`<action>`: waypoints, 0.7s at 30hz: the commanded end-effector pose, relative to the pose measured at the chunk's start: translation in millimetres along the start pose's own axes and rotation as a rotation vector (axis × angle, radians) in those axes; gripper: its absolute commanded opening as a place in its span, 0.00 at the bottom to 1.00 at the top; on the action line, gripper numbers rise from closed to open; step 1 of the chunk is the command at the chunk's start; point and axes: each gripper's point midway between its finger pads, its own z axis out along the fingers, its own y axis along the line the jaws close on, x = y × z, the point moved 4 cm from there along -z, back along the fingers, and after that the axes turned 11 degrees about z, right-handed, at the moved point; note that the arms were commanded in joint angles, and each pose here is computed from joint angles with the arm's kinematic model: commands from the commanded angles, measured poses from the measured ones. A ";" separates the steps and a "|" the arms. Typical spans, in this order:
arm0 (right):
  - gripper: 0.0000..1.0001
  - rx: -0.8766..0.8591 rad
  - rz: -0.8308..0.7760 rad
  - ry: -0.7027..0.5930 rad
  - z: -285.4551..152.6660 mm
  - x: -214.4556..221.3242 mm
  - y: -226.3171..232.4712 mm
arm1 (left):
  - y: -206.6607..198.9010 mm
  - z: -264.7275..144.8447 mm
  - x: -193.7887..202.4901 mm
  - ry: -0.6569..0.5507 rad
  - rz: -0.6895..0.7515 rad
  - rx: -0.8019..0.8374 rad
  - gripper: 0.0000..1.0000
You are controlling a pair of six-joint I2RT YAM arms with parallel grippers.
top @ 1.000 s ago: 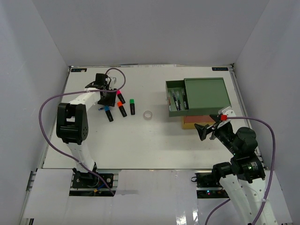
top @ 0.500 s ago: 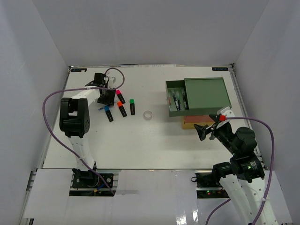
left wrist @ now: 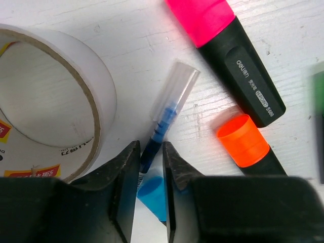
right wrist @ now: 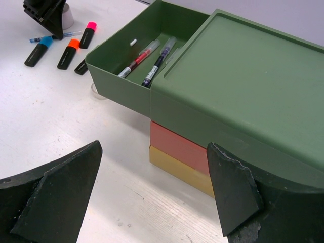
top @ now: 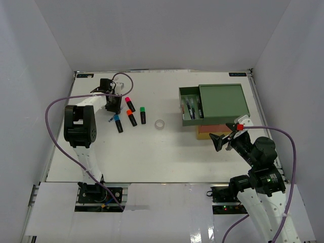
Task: Sort the stationery into containers
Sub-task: Pick up the pen from the center of the board.
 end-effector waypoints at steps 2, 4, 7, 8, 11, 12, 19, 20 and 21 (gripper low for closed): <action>0.90 -0.015 -0.021 -0.042 3.1 -6.4 1.2 | -9.2 5.4 3.9 0.013 -0.005 0.063 0.30; 0.90 -0.014 -0.021 -0.044 3.0 -6.0 1.0 | -8.5 3.1 3.9 0.011 -0.001 0.056 0.27; 0.90 -0.016 -0.023 -0.048 2.5 -6.3 1.4 | -4.6 -2.0 -0.2 0.002 0.015 0.033 0.23; 0.90 -0.016 -0.023 -0.048 2.7 -6.0 1.3 | -3.8 -3.9 -2.5 -0.005 0.017 0.029 0.19; 0.90 -0.016 -0.024 -0.051 2.4 -5.7 1.4 | -3.8 -16.2 -15.8 -0.053 0.021 0.032 0.11; 0.90 -0.016 -0.024 -0.052 2.1 -6.0 1.5 | -4.0 -20.0 -20.1 -0.068 0.015 0.033 0.09; 0.90 -0.010 -0.027 -0.063 0.3 -10.2 1.5 | -7.5 -80.7 -74.9 -0.265 -0.087 0.003 0.00; 0.90 -0.005 -0.027 -0.062 0.3 -10.7 0.8 | -13.5 -98.9 -85.8 -0.313 -0.085 0.005 0.00; 0.90 -0.002 -0.027 -0.064 0.0 -12.1 0.6 | -20.3 -108.2 -91.9 -0.339 -0.140 0.017 0.00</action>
